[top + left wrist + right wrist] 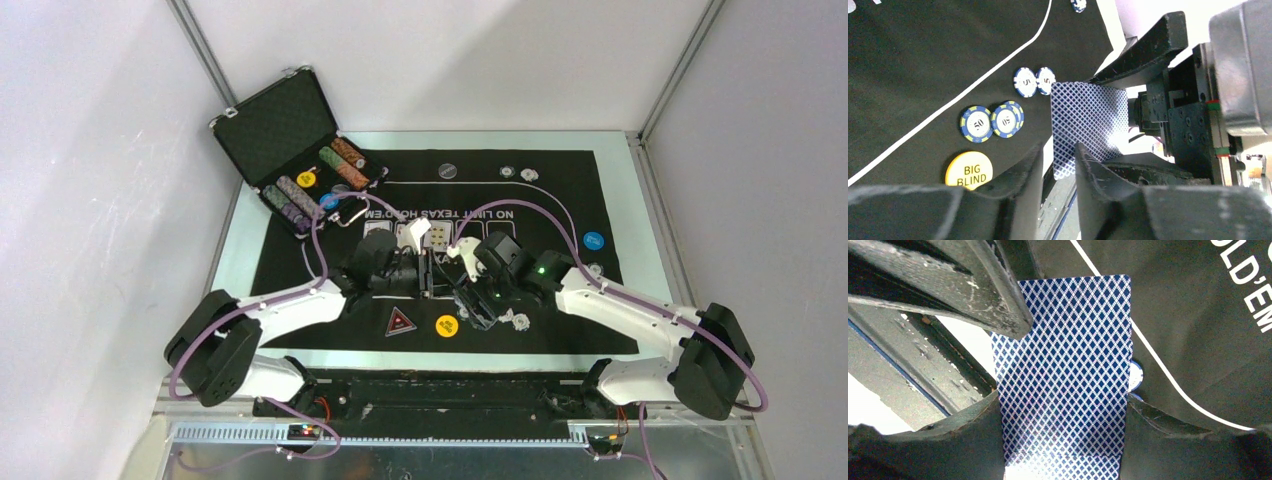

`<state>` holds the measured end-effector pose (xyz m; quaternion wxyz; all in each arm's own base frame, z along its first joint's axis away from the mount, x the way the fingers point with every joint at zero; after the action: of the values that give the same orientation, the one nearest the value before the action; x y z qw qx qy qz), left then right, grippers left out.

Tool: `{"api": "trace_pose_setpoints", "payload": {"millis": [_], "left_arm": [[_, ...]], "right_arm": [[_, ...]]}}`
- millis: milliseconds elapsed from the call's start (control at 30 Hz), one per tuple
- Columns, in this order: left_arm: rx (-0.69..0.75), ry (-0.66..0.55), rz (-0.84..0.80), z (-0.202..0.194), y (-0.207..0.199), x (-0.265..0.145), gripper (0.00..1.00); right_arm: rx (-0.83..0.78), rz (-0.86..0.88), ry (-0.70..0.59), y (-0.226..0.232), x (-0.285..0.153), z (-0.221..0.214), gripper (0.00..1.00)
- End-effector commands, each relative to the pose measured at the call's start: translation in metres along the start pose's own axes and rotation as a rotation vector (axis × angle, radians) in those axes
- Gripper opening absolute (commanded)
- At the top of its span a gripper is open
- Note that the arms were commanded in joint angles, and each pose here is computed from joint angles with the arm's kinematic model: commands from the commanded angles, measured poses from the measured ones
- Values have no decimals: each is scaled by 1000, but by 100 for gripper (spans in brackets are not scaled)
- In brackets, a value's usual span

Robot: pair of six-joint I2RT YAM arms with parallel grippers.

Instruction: Distribute texas hold em gaming equipment

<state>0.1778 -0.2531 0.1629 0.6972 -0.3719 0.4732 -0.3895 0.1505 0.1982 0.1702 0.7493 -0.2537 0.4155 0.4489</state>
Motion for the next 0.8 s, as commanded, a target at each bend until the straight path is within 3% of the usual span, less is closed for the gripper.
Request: {"api": "trace_pose_setpoints", "payload": {"millis": [0,233,533,767], "left_arm": [[0,19,0,-4,-1,-7,29],[-7,18,4,-3,-1,-7,1],[37,-90,179,4,9,-23,0],[48,-137,142,9,6,-33,0]], "right_arm": [[12,-61,-116,-6,-14,24,0],[30,-85,-101,-10,-12,22,0],[61,-111,-90,-16,-14,18,0],[84,-124,-97,-20,-16,16,0]]}}
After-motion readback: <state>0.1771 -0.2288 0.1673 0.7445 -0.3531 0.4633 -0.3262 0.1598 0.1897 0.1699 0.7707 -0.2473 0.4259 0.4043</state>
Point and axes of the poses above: each gripper's point midway between its finger pads, its own x axis out along the fingers, its own y axis along the line the jaws close on, z = x × y, the point moved 8 cm from there along -x, back along the fingers, and after that the axes turned 14 degrees about -x, right-handed, at the moved point
